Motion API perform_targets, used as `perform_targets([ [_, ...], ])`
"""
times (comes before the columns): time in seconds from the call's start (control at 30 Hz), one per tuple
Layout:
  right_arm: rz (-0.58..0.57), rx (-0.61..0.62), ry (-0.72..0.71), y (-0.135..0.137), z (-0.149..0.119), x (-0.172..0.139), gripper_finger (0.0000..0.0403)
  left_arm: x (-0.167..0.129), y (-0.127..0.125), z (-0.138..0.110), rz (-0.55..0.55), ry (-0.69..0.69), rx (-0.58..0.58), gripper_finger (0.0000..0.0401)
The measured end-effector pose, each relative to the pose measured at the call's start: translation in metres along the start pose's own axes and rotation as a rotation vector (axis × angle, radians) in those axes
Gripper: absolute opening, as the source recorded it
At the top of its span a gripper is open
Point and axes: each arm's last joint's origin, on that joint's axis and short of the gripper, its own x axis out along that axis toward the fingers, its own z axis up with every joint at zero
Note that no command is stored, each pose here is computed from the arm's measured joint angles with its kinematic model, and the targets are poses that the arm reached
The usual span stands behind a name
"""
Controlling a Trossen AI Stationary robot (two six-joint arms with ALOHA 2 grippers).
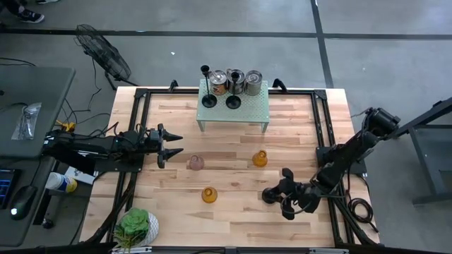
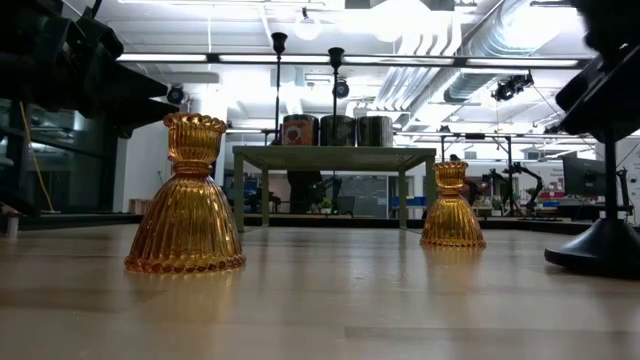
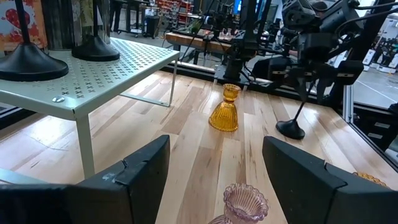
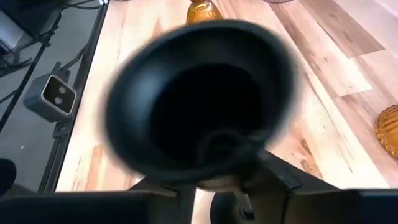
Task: Pick & Place candle stick holders
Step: Put the black candle holder on the shelf
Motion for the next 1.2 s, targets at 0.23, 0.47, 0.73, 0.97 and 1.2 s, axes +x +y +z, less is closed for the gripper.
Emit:
perform_targets([
  [0.23,0.016,-0.022,0.008,0.003,-0.003,-0.005,0.0065,0.000,0.000,0.000,0.000,0.000,0.000,0.0253],
  [0.47,0.019,-0.023,0.012,0.003,-0.003,-0.004,0.0031,0.000,0.000,0.000,0.000,0.000,0.000,0.0253],
  [0.73,0.012,-0.009,0.005,0.000,0.001,-0.001,0.0010,0.000,0.000,0.000,0.000,0.000,0.000,0.0253],
  [0.97,0.065,0.010,-0.042,0.000,0.012,0.003,0.0007,0.000,0.000,0.000,0.000,0.000,0.000,0.0253],
  [1.2,0.103,0.037,-0.131,0.006,0.040,0.000,0.0006,0.000,0.000,0.000,0.000,0.000,0.000,0.0253],
])
